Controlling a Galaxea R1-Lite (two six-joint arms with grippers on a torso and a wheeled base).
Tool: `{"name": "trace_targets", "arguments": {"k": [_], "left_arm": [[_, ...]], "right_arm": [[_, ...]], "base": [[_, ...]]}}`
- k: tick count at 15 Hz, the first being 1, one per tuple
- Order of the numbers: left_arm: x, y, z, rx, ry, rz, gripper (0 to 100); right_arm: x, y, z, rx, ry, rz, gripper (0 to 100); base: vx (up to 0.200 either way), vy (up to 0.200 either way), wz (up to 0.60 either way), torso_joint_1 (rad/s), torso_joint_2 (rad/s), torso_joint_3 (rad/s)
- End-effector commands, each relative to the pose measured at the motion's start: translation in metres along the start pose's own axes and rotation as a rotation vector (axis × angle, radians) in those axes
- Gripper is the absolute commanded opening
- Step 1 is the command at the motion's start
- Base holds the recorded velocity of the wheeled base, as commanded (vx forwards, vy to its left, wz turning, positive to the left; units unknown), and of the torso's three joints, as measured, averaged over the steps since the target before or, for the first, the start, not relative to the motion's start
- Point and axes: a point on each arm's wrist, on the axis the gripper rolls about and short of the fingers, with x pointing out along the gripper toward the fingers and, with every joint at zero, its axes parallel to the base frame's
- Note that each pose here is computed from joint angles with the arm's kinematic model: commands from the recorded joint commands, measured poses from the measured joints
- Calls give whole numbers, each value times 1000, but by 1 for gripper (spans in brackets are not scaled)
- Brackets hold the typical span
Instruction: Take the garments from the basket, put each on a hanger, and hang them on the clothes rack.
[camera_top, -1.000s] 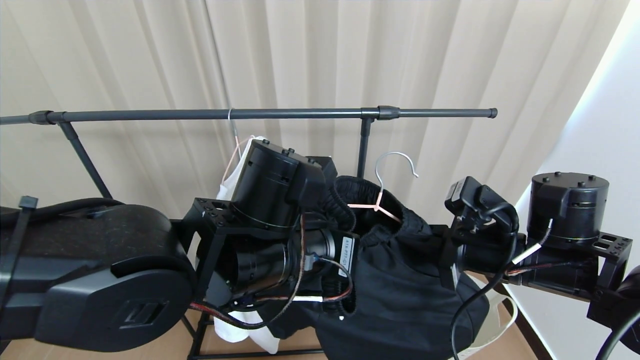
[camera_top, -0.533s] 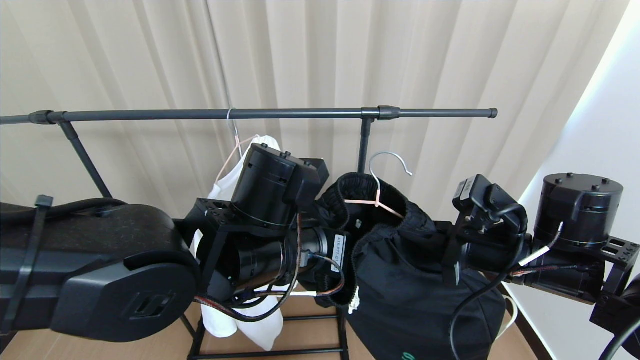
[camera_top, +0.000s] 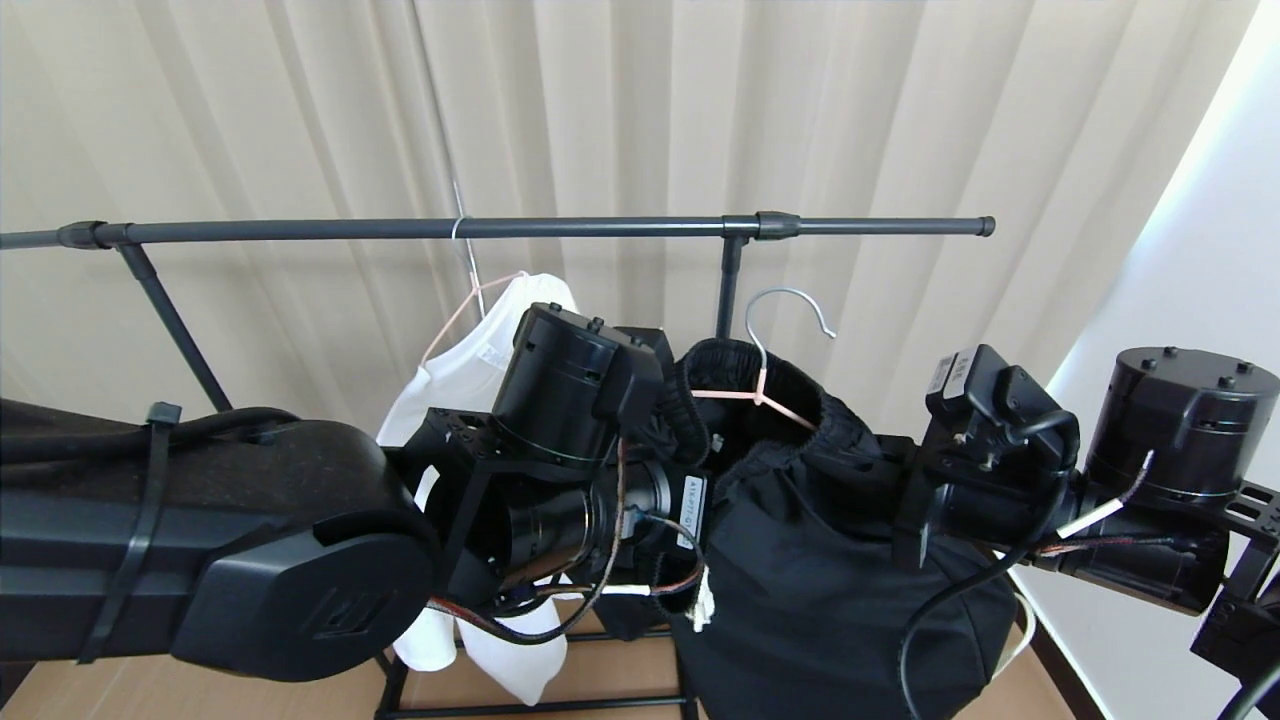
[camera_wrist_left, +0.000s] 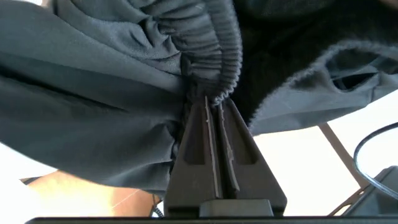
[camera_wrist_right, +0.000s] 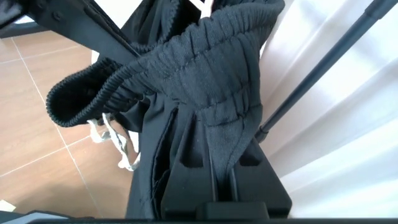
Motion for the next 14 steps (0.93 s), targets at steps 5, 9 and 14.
{"name": "trace_targets", "arguments": {"k": [5, 9, 14], "left_arm": [[3, -1, -2, -2, -17, 15, 100], [-10, -1, -2, 1, -27, 3, 100], [-35, 1, -2, 29, -52, -14, 100]], "right_arm": [[-3, 3, 0, -2, -8, 19, 0], [-1, 2, -1, -1, -7, 21, 0], [3, 0, -3, 21, -3, 32, 0]], "base": [[0, 0, 0, 0, 0, 0], [0, 0, 0, 0, 0, 0], [0, 0, 0, 0, 0, 0]]}}
